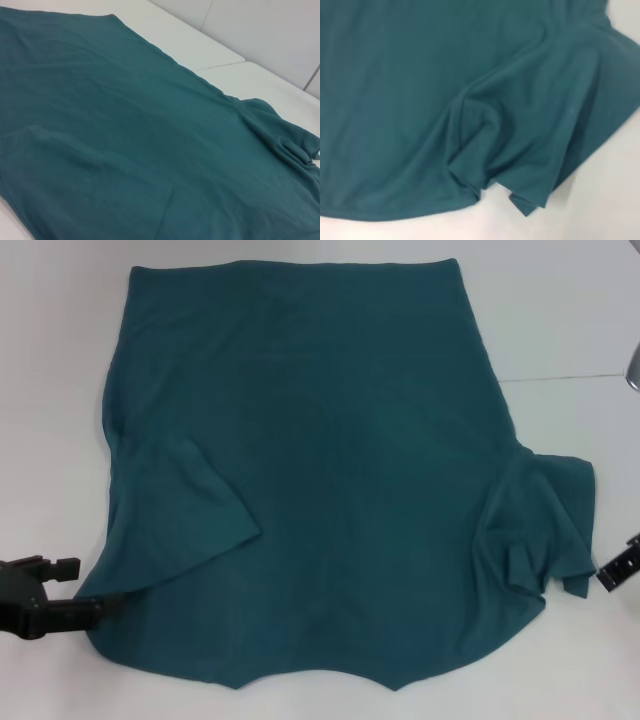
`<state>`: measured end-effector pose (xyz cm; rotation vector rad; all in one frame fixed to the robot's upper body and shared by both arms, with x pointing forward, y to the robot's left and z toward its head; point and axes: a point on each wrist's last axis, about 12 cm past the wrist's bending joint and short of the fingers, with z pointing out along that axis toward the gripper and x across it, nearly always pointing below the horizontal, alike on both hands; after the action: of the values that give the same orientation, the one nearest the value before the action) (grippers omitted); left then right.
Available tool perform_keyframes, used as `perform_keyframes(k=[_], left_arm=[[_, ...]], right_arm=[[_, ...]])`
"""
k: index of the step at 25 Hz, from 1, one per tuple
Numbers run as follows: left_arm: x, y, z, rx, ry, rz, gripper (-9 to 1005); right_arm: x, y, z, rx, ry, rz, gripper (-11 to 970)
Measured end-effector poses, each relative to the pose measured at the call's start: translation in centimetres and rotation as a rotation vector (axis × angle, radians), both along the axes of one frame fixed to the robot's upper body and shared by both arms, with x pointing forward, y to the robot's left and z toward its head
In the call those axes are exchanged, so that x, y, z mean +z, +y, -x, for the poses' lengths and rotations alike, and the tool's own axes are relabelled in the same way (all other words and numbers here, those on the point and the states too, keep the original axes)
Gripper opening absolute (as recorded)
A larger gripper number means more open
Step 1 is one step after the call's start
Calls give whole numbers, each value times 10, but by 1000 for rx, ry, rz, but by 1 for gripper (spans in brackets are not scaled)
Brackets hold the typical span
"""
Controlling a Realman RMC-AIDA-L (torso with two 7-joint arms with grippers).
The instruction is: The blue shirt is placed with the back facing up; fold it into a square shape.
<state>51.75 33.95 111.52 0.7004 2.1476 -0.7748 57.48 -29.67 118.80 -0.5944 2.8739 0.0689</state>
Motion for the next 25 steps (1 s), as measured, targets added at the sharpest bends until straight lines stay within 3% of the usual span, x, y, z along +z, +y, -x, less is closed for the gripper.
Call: perform_keyframes(k=[16,25], left_arm=[[-4,-3,-3,6,4,9,934],[-5,-3,-5,14,5,9,933]], right_arm=[[-45,-10,-11,-39,17,47,883],[-52,-7,-17,-29,-12,56,882]])
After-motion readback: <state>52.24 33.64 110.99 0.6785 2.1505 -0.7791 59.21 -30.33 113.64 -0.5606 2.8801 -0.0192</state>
